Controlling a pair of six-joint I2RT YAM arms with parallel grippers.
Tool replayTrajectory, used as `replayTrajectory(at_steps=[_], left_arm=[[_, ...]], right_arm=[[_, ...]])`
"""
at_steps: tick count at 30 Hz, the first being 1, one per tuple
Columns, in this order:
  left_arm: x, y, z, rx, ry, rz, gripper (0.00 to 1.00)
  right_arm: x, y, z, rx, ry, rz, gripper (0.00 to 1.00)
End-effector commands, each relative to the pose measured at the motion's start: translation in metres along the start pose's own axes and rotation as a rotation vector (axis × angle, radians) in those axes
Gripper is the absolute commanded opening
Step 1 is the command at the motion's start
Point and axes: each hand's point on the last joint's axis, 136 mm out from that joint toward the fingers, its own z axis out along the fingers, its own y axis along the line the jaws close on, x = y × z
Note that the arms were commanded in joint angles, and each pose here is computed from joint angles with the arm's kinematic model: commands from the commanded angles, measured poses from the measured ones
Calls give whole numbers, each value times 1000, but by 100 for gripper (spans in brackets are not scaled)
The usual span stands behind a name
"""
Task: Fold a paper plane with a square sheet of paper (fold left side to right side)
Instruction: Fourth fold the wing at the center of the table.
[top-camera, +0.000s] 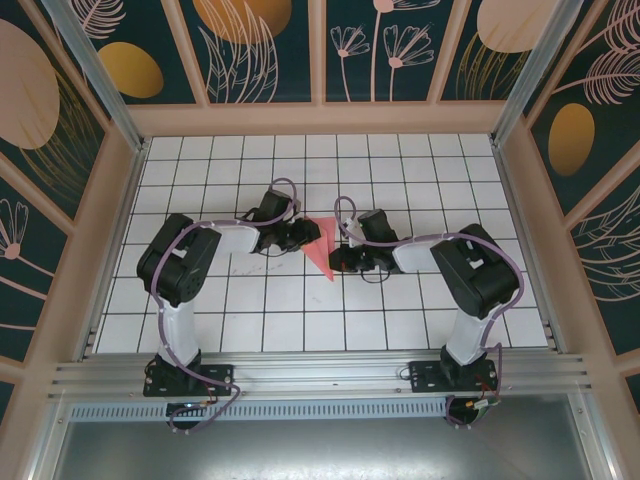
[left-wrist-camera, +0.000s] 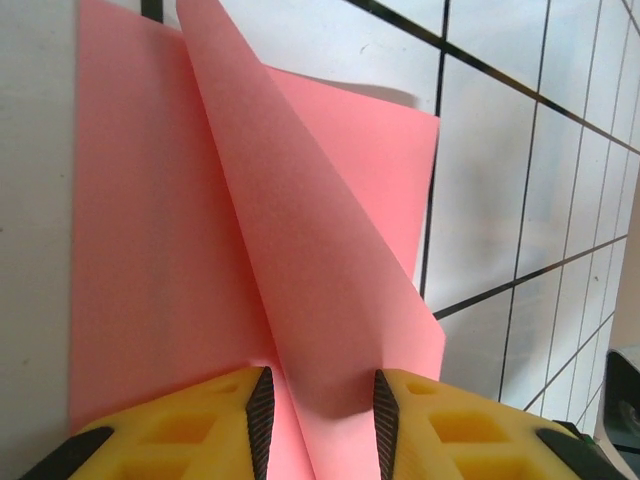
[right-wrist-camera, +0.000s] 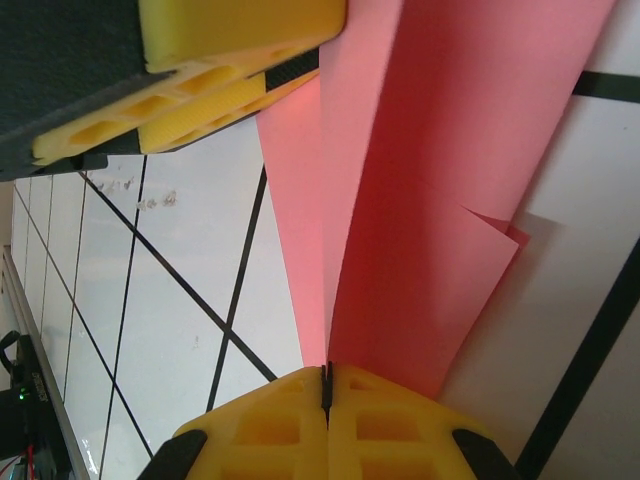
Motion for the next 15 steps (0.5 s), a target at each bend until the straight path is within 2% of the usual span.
replayTrajectory(at_steps=[1, 7, 15], left_arm=[[6, 6, 7, -26, 31, 11, 34], [7, 14, 7, -60, 36, 12, 34], [9, 19, 9, -75, 39, 9, 34]], right_arm=[[2, -2, 2, -19, 12, 10, 0], [0, 0, 1, -24, 8, 6, 2], [-13, 14, -10, -44, -33, -20, 16]])
